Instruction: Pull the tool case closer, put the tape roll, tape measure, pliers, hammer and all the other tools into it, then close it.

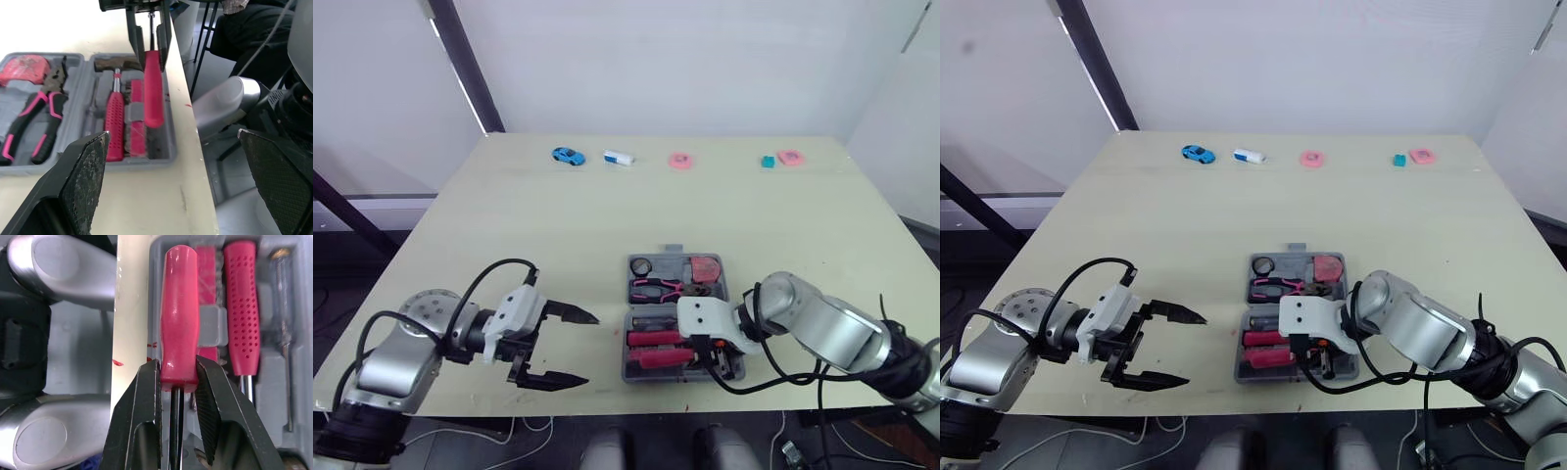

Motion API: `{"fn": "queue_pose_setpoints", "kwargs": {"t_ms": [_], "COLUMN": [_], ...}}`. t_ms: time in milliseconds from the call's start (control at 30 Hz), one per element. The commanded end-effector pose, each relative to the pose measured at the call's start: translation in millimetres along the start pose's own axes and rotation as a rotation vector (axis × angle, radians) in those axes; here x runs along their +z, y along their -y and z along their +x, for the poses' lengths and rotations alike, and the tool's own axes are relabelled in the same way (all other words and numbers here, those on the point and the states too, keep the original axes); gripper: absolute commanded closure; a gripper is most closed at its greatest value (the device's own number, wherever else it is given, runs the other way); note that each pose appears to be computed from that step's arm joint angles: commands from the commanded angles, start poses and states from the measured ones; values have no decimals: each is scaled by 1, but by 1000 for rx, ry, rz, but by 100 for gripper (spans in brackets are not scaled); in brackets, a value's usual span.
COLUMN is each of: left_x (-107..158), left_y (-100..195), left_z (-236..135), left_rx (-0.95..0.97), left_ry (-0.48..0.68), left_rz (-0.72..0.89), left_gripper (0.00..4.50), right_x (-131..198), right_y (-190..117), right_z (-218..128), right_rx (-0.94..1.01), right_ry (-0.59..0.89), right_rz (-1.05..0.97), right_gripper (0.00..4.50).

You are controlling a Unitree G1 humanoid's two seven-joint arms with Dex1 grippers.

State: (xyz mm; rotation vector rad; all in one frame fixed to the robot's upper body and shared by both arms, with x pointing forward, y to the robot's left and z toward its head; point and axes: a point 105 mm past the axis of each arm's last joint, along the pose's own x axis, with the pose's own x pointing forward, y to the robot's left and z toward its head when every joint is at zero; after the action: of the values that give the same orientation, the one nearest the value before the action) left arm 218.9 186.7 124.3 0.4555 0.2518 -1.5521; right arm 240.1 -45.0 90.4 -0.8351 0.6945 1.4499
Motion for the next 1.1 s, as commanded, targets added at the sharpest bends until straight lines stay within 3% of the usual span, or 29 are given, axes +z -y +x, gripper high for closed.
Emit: {"fn": "queue_pose_setpoints", "kwargs": {"t_ms": [33, 933, 1000, 1067, 1100], "left_x": [4, 1, 0, -1, -1], "left_y": [6, 4, 5, 5, 6], "left_z": [-3, -6, -6, -6, -6], "left_rx": [-32, -3, -2, -3, -4], "left_ry": [-19, -31, -32, -31, -30], "left_rz": [48, 36, 34, 32, 31], "left_gripper": [0, 0, 0, 0, 0], "right_x": [5, 14, 13, 15, 16], "right_y": [2, 1, -1, 1, 4], "right_z": [4, 35, 34, 33, 32], "right_rx": [-9, 27, 39, 23, 7], "right_ry": [-18, -24, -22, -8, 3], "right_rz": [-31, -30, -35, -28, -23], "right_gripper": [408, 408, 288, 241, 185]}}
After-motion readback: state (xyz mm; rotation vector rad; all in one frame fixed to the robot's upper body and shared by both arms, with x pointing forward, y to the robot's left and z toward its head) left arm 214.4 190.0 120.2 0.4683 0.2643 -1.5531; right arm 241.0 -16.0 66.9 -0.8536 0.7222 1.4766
